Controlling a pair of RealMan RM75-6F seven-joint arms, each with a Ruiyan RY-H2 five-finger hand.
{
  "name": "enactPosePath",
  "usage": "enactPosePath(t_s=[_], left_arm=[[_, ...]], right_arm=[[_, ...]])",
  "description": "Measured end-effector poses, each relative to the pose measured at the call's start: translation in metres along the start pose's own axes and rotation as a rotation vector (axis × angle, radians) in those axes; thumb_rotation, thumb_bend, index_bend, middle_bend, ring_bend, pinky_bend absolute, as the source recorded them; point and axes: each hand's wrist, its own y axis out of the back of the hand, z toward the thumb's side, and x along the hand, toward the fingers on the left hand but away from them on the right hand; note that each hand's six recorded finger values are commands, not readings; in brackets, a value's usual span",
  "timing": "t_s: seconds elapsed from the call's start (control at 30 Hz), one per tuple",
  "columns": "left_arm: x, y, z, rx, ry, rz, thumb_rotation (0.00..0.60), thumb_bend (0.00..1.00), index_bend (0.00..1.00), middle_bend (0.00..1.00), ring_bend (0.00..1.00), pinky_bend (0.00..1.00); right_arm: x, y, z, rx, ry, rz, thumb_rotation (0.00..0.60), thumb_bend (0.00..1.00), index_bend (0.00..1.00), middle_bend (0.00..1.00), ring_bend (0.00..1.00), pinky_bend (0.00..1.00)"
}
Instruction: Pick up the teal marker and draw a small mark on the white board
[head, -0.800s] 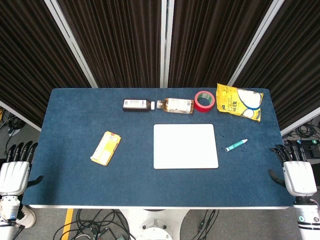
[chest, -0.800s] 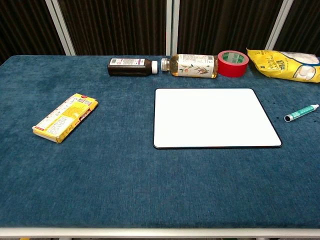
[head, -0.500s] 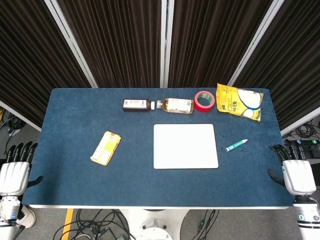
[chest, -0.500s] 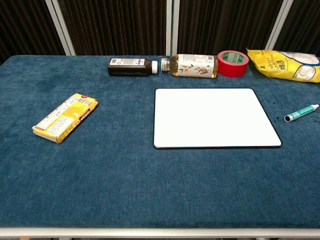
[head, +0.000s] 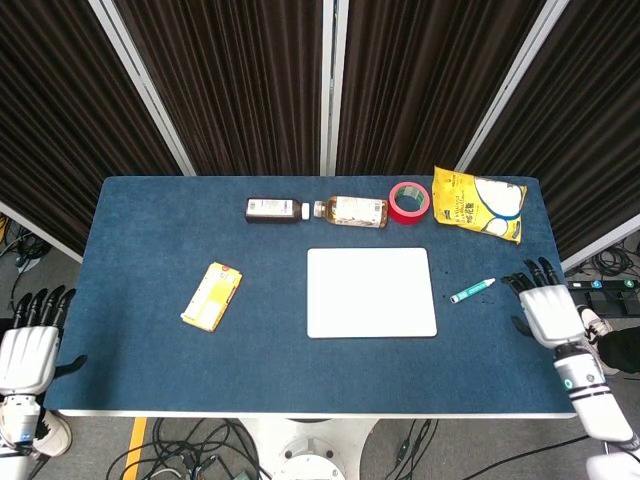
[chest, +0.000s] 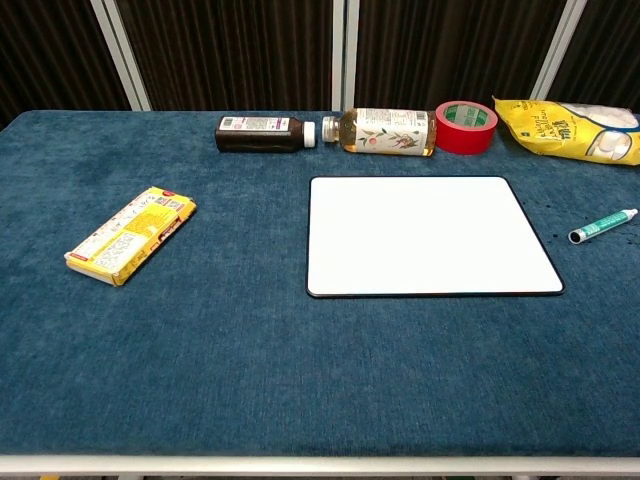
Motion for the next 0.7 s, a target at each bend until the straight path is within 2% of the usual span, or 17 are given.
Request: enactPosePath(t_s=[0.2, 0.4, 0.7], left_arm=[[-0.002, -0.001, -0.002, -0.007, 0.01, -0.01, 0.6, 0.0, 0.08, 0.06, 0.0, 0.01], [-0.002, -0.003, -0.003, -0.012, 0.016, -0.014, 0.6, 0.0, 0.1, 0.06, 0.0, 0.01], [-0.001, -0.006, -0.004, -0.022, 0.019, -0.02, 0.6, 0.0, 0.1, 0.06, 0.0, 0.01]], right_arm=[[-0.037, -0.026, 0.016, 0.082, 0.054, 0.044, 0.6, 0.16, 0.38, 0.34, 0.1, 0.08], [-0.056, -0.047, 0.037, 0.135, 0.112, 0.051, 0.6, 0.16, 0.43, 0.37, 0.12, 0.09], [-0.073, -0.06, 0.052, 0.179, 0.147, 0.038, 0.6, 0.21, 0.44, 0.4, 0.15, 0.09]])
